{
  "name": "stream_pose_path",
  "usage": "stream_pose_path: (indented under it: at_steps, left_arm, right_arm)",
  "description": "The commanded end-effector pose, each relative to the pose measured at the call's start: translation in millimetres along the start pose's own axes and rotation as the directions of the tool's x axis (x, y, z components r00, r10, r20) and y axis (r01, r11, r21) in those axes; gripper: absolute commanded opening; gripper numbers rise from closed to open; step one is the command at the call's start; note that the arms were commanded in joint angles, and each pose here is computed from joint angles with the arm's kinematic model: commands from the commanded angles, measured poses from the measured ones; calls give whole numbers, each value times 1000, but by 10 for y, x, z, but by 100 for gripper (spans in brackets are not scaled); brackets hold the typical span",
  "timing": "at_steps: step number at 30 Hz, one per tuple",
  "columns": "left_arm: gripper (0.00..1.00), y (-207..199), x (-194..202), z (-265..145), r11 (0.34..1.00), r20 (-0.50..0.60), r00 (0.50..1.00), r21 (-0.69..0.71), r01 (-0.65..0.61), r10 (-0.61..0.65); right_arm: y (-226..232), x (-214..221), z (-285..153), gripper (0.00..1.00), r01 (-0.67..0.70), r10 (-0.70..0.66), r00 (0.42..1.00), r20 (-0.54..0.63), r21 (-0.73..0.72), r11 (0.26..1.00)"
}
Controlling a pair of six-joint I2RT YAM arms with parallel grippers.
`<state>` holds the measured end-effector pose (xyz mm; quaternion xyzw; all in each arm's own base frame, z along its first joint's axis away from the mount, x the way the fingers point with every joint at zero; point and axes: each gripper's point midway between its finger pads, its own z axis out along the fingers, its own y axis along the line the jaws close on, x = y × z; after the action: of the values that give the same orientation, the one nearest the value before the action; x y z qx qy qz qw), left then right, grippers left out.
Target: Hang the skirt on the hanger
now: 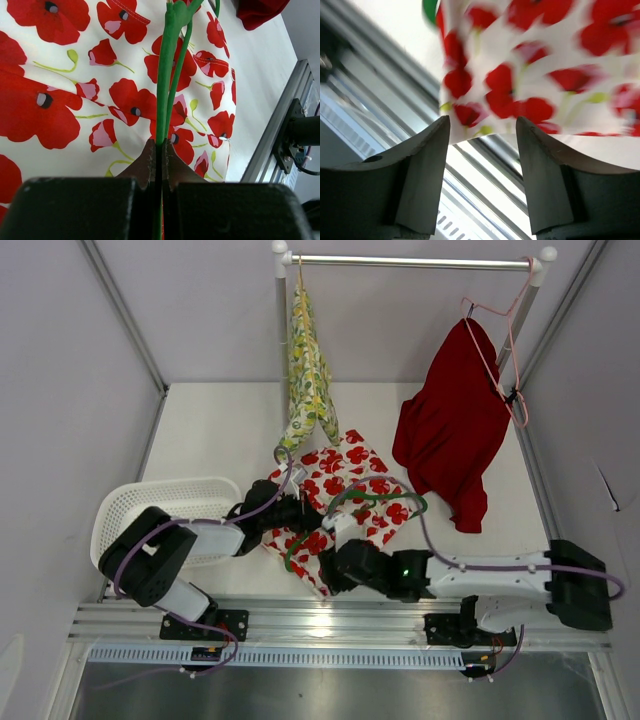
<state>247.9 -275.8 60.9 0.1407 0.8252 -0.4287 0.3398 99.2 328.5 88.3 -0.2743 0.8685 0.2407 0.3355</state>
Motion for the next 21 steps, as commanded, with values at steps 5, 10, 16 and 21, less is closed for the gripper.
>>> stream_pose_path:
  at_steps: [5, 10, 16, 21]
  left_arm:
    - [0, 247, 151, -43, 994, -26, 999, -100, -39, 37]
    - [0, 255, 157, -67, 993, -22, 999, -112, -34, 31]
    - [0, 204, 173, -82, 996, -11, 1000, -91, -16, 15]
    - [0, 162, 165, -73, 997, -8, 1000, -73, -14, 14]
  right_arm:
    - [-1267, -702, -554, 47, -388, 336, 914, 228, 242, 889]
    - [-2141, -561, -450, 41, -550, 483, 835, 264, 362, 753]
    - [-2551, -363, -322, 45, -665, 604, 745, 283, 391, 637]
    - [-2671, -239, -205, 51, -694, 647, 713, 271, 402, 597]
